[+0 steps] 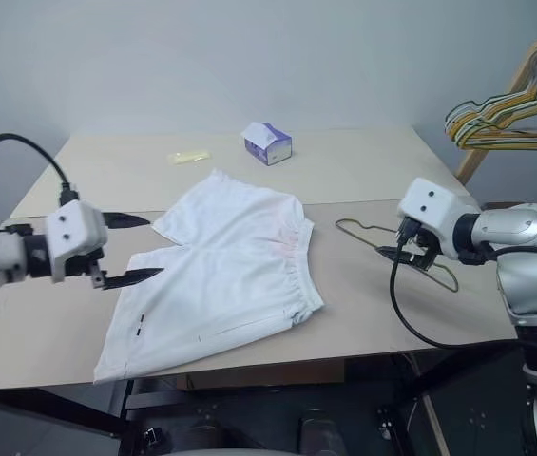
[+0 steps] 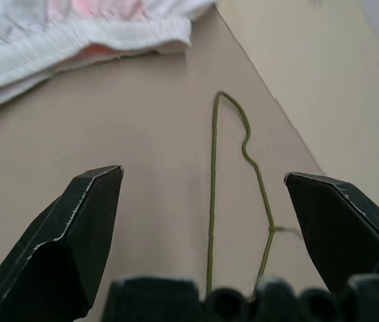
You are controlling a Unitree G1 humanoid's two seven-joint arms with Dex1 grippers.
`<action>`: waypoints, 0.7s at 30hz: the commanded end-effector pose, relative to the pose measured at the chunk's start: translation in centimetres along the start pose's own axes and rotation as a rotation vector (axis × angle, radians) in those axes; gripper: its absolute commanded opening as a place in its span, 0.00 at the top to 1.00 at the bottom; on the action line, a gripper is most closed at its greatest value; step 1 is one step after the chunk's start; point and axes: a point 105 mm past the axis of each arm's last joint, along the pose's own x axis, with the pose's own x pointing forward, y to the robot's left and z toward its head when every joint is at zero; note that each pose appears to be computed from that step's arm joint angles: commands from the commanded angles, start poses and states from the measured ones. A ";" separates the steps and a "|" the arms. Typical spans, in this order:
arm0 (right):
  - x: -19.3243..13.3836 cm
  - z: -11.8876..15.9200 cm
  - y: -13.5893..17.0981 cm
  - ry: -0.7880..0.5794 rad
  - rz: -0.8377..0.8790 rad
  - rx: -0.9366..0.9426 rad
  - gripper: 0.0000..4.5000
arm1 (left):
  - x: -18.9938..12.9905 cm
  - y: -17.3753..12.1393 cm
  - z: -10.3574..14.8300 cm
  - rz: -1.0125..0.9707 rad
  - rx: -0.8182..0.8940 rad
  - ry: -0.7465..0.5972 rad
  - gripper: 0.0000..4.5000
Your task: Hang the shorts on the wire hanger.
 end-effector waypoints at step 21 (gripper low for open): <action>0.9 -2.3 -6.9 0.157 0.041 0.212 0.00 | 2.4 2.4 2.7 0.062 -0.056 -0.025 0.00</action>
